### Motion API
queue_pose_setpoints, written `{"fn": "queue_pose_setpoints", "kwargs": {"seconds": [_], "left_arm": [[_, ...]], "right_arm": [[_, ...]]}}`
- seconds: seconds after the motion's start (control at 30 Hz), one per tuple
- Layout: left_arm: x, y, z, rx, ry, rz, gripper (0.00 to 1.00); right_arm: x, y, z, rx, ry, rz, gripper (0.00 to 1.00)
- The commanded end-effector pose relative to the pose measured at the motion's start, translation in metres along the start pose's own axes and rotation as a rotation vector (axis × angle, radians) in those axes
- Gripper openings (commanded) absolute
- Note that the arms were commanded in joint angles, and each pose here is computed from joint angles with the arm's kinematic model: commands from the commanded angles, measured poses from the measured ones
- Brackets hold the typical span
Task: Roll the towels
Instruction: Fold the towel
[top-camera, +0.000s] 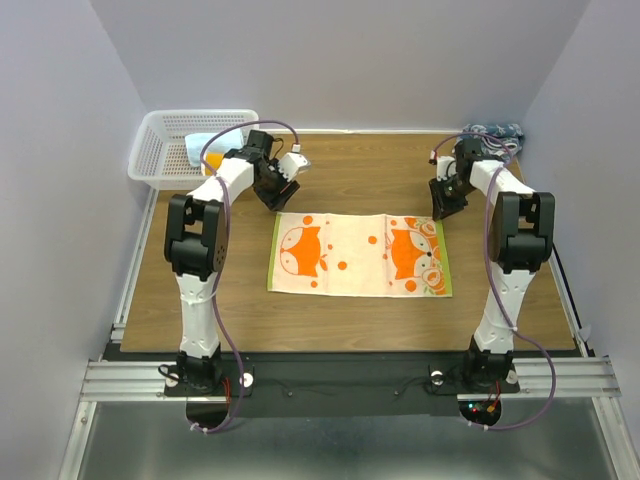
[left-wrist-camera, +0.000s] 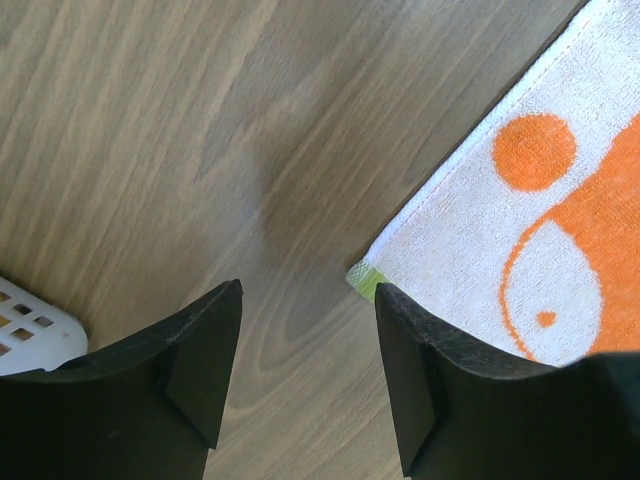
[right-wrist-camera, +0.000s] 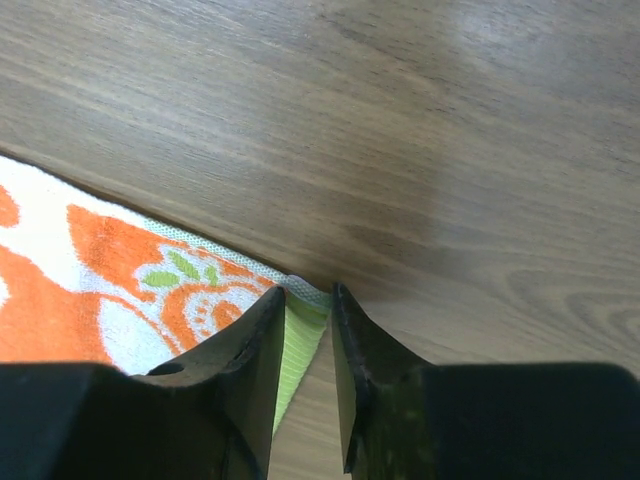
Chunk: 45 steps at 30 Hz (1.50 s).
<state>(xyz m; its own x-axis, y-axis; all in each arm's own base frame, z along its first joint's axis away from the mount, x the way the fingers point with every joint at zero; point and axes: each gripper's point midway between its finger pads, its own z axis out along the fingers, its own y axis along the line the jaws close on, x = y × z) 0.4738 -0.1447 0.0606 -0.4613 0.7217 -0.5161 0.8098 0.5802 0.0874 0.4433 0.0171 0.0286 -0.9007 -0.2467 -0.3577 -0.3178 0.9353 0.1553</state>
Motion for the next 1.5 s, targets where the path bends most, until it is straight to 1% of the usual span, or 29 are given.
{"fn": "queue_pose_setpoints", "kwargs": {"seconds": [0.0,0.03,0.07,0.1,0.17,0.2,0.23,0.33,0.47,0.63,0.7,0.77,0.83,0.87,0.97,1.0,1.07,1.1,1.17,1.2,1.27,1.37,1.43,1.47], "left_arm": [[0.006,-0.004,0.006,0.018,0.012,-0.02,0.66],[0.008,-0.005,0.007,0.02,0.018,-0.021,0.66],[0.008,-0.006,0.008,0.021,0.017,-0.02,0.66],[0.008,-0.007,0.008,0.025,0.018,-0.021,0.66],[0.008,-0.005,0.007,0.019,0.015,-0.022,0.65],[0.007,-0.004,0.007,0.012,0.011,-0.023,0.65],[0.005,-0.003,0.007,0.008,0.007,-0.023,0.65],[-0.001,-0.002,0.006,0.016,-0.005,-0.025,0.64],[0.005,-0.014,0.011,0.084,0.01,-0.025,0.61],[0.014,-0.02,0.015,0.101,0.029,-0.032,0.57],[0.016,-0.022,0.017,0.107,0.03,-0.039,0.53],[0.017,-0.022,0.019,0.111,0.033,-0.042,0.45],[0.018,-0.022,0.023,0.115,0.035,-0.046,0.41],[0.017,-0.021,0.023,0.114,0.032,-0.043,0.36],[0.014,-0.02,0.024,0.115,0.024,-0.045,0.29],[0.012,-0.019,0.023,0.114,0.017,-0.044,0.24],[0.01,-0.018,0.022,0.11,0.011,-0.045,0.17],[0.007,-0.015,0.019,0.101,0.002,-0.043,0.11],[0.003,-0.008,0.016,0.073,-0.015,-0.047,0.08],[0.002,-0.002,0.012,0.057,-0.021,-0.053,0.04],[-0.004,0.006,0.005,0.038,-0.041,-0.059,0.0],[-0.011,0.015,-0.01,0.009,-0.078,-0.059,0.0],[-0.019,0.02,-0.024,-0.014,-0.11,-0.039,0.0],[-0.017,0.019,-0.028,-0.016,-0.112,-0.036,0.0]], "right_arm": [[0.007,-0.006,0.009,0.013,0.012,0.016,0.3],[0.006,-0.004,0.008,0.008,0.007,0.014,0.25],[0.006,-0.004,0.008,0.005,0.006,0.017,0.22],[0.005,-0.003,0.007,0.002,0.004,0.018,0.16],[0.002,-0.001,0.003,-0.005,-0.009,0.013,0.09],[0.0,-0.001,0.001,-0.006,-0.015,0.013,0.02],[-0.002,0.0,0.0,-0.009,-0.021,0.013,0.0],[-0.005,0.002,-0.003,-0.017,-0.034,0.01,0.01],[-0.007,0.002,-0.006,-0.015,-0.041,0.01,0.01],[-0.009,0.002,-0.007,-0.014,-0.047,0.006,0.01],[-0.01,0.002,-0.007,-0.014,-0.047,0.006,0.0],[-0.012,0.001,-0.007,-0.012,-0.051,0.005,0.01],[-0.013,0.001,-0.008,-0.009,-0.053,0.006,0.0],[-0.014,0.001,-0.009,-0.008,-0.056,0.005,0.01],[-0.016,0.001,-0.009,-0.009,-0.061,0.007,0.01],[-0.018,0.0,-0.01,-0.006,-0.066,0.008,0.01],[-0.022,-0.001,-0.011,-0.003,-0.074,0.009,0.01],[-0.023,-0.001,-0.011,-0.003,-0.076,0.011,0.01],[-0.033,-0.005,-0.015,0.014,-0.097,0.011,0.01],[-0.036,-0.006,-0.016,0.021,-0.104,0.01,0.0],[-0.051,-0.01,-0.025,0.042,-0.142,0.006,0.01],[-0.071,-0.013,-0.045,0.046,-0.208,0.003,0.01],[-0.078,-0.012,-0.059,0.049,-0.242,-0.005,0.01],[-0.08,-0.011,-0.065,0.05,-0.253,-0.013,0.0]]}}
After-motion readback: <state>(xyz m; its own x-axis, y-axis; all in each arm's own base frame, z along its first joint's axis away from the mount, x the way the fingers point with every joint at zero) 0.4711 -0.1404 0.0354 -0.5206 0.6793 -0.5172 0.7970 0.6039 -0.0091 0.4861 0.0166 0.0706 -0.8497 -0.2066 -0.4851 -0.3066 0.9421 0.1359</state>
